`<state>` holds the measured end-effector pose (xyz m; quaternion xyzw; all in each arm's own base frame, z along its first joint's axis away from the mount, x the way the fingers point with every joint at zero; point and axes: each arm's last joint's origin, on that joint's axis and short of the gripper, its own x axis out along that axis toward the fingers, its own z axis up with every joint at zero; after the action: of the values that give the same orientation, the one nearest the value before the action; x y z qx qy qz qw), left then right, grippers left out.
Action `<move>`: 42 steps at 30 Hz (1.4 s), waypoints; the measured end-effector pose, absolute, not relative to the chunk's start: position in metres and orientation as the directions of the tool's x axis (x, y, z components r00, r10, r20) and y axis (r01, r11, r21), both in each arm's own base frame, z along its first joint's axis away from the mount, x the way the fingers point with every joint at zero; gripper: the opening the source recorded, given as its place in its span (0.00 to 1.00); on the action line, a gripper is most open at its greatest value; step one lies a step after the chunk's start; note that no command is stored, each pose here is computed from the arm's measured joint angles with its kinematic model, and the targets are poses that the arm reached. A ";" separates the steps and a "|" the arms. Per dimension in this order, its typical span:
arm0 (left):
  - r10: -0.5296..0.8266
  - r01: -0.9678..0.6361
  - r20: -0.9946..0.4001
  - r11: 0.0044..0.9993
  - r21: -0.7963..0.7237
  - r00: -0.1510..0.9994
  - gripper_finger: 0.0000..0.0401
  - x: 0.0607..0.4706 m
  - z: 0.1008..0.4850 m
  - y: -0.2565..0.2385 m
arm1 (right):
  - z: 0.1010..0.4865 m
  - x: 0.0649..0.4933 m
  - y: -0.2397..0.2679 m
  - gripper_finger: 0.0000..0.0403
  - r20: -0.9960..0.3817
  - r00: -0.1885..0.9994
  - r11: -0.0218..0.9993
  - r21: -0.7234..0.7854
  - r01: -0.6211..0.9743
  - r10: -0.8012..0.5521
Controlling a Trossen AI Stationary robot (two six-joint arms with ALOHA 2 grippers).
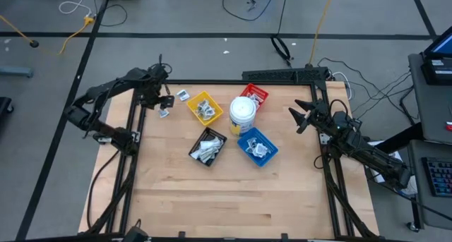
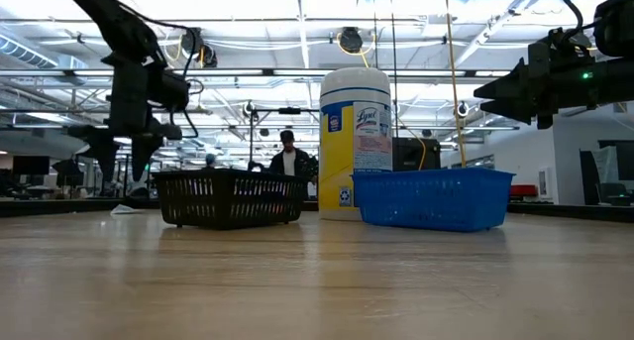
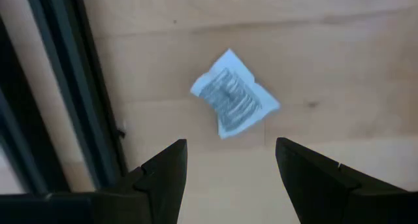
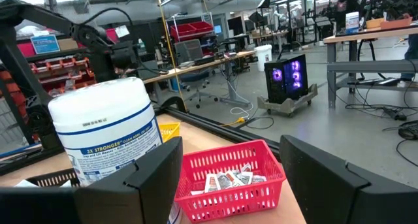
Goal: Pick & Place First Aid Supplies
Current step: Put the towelette pack into the yellow bin
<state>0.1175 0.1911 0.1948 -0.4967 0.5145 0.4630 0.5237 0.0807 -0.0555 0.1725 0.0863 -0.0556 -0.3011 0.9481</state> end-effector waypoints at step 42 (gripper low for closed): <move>-0.015 -0.992 -0.995 0.081 -0.099 0.099 0.06 0.142 0.173 0.182 | 0.172 0.081 -0.055 0.63 0.053 0.813 0.804 0.197 0.561 -0.580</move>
<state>0.1418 0.1817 0.1734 -0.5062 0.4973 0.4510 0.5414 0.0807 -0.0554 0.1724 0.0862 -0.0555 -0.3009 0.9481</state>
